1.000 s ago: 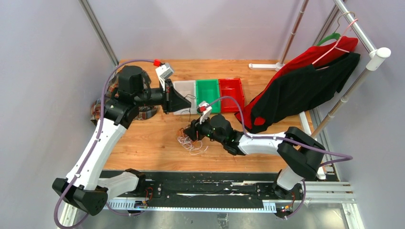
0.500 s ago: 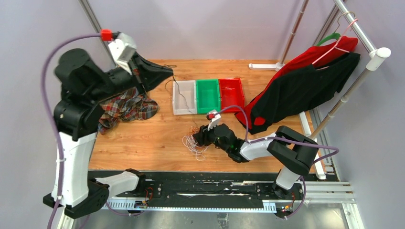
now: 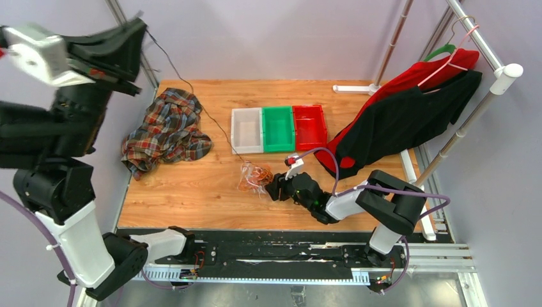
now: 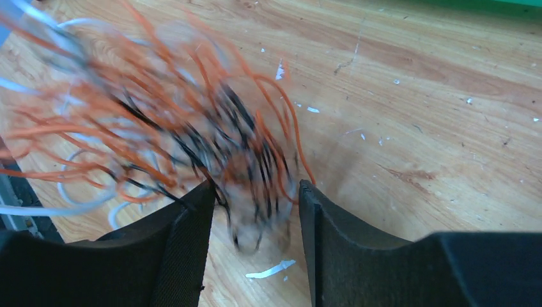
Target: Untangle the cables
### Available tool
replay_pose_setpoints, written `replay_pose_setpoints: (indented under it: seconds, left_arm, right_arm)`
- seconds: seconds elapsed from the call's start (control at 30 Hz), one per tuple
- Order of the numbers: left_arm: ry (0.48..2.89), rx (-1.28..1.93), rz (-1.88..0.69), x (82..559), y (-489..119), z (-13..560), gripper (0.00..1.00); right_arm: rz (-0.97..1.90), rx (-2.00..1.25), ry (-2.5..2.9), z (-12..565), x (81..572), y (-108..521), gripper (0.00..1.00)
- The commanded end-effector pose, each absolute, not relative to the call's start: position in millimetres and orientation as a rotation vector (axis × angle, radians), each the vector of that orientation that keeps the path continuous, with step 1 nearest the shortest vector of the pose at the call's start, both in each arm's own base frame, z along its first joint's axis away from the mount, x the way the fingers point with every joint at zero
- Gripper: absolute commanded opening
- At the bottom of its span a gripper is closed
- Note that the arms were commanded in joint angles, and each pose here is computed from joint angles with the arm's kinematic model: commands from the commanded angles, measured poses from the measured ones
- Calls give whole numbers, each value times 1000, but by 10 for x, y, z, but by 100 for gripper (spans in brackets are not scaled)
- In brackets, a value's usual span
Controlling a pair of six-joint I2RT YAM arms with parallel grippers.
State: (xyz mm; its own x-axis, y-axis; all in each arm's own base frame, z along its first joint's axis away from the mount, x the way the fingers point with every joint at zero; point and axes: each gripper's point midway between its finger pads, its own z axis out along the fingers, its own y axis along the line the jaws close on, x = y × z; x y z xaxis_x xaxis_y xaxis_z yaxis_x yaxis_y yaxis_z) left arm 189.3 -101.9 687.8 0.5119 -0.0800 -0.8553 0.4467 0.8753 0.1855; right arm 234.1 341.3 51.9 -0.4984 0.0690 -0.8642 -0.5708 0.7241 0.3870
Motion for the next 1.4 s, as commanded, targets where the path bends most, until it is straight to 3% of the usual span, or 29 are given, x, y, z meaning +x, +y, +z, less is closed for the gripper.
replay_pose_setpoints:
  seconds: [0.0, 0.23, 0.47, 0.7, 0.93, 1.37]
  left_arm:
    - [764, 289, -238, 1553, -694, 7535, 0]
    - [703, 223, -224, 1483, -577, 7614, 0]
    - [857, 325, -289, 1775, -854, 7093, 0]
    - [880, 336, -276, 1818, -864, 7003, 0]
    - [877, 339, -283, 1783, -864, 7015, 0]
    - [874, 347, -332, 1829, -950, 7054, 0]
  right_arm:
    - [765, -357, 1959, 481, 2377, 3345, 51]
    - [689, -335, 1966, 558, 2427, 3224, 47]
    - [708, -496, 1768, 1384, 2335, 3508, 71]
    - [906, -768, 1568, 1924, 1872, 4322, 73]
    - [1065, -883, 1453, 2011, 1575, 5038, 73]
    - [1064, -826, 1481, 1781, 1959, 5585, 75]
